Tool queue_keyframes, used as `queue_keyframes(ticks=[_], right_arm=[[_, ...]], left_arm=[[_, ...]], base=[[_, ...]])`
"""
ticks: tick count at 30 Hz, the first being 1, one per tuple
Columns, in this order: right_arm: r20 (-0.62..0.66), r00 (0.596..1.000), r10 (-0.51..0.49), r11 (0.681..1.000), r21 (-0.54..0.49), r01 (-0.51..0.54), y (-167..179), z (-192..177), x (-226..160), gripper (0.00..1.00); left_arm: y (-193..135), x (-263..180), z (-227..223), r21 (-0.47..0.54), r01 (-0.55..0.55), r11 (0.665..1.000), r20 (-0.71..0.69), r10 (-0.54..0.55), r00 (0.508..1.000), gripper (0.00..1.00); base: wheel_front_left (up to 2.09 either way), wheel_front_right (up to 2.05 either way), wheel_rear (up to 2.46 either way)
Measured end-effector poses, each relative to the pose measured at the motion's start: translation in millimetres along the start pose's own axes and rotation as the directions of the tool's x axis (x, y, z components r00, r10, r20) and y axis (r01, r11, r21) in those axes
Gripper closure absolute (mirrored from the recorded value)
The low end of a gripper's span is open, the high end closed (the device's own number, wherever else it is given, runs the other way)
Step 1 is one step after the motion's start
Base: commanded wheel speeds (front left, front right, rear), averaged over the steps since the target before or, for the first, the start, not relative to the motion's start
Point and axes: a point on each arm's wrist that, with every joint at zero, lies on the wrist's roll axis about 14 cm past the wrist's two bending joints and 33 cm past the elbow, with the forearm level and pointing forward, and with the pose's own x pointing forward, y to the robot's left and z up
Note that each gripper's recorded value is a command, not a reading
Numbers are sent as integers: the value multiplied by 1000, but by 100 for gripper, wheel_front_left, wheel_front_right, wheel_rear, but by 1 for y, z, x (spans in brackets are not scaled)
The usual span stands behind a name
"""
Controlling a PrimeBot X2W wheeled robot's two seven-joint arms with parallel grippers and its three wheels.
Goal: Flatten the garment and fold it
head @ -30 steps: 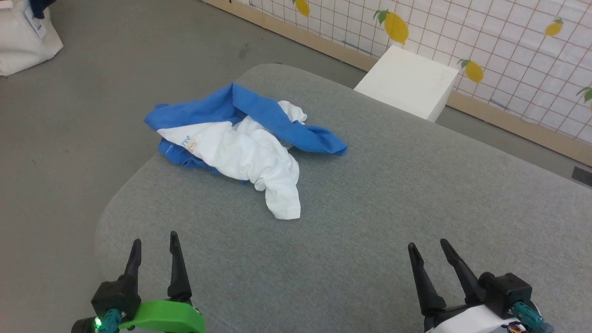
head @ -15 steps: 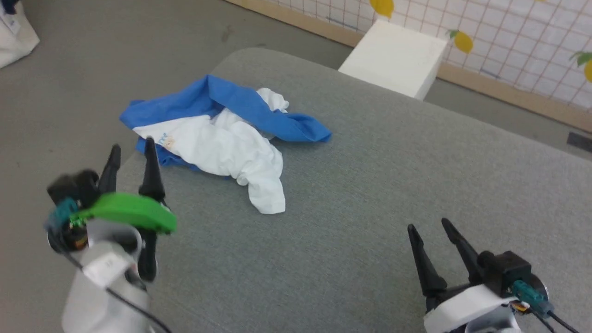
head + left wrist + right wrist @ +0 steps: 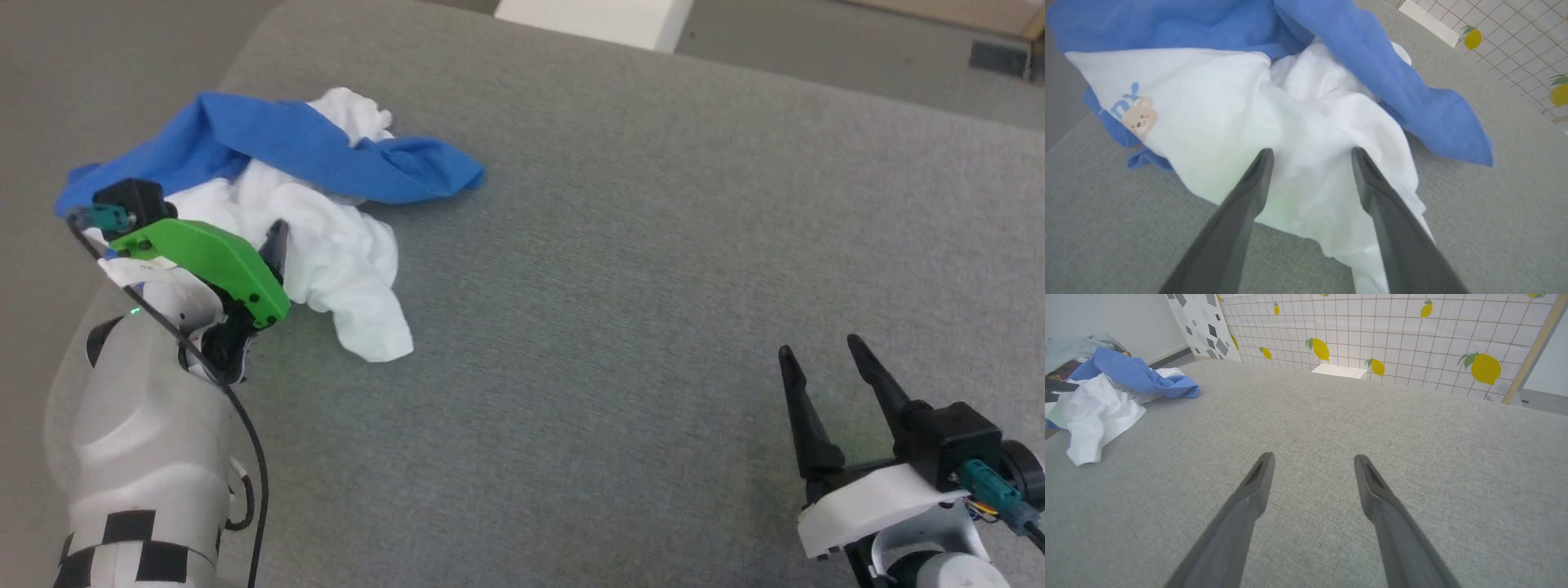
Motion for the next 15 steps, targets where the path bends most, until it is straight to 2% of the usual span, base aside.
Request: queue_keyframes(ticks=[3, 5, 7, 8, 9, 13, 15], right_arm=[[-17, 999, -34, 999, 8, 34, -13, -8, -1, 0], [-40, 998, -49, 999, 16, 50, -19, -16, -3, 0], [-59, 997, -58, 998, 23, 60, -22, -22, -5, 0], [-65, 996, -61, 998, 27, 63, -23, -25, -6, 0], [-70, 996, -63, 997, 28, 65, -24, -27, -6, 0], [-72, 996, -56, 998, 31, 59, -21, -27, -8, 0], [-68, 996, -49, 998, 35, 52, -18, -25, -8, 0]], left_arm=[[0, 14, -38, 22, -30, 999, -155, 33, 987, 0], [8, 18, -68, 30, -96, 995, -271, 100, 957, 0], [11, 24, -75, 46, -131, 990, -312, 139, 940, 0], [9, 28, -74, 43, -138, 990, -307, 144, 941, 39], [9, 30, -71, 44, -144, 989, -290, 150, 945, 100], [1, 35, -58, 20, -109, 994, -204, 111, 973, 100], [-8, 36, -40, -22, -69, 997, -114, 66, 991, 100]], base=[[0, 0, 0], [0, 0, 0], [0, 0, 0], [0, 0, 0], [0, 0, 0], [0, 0, 0], [0, 0, 0]])
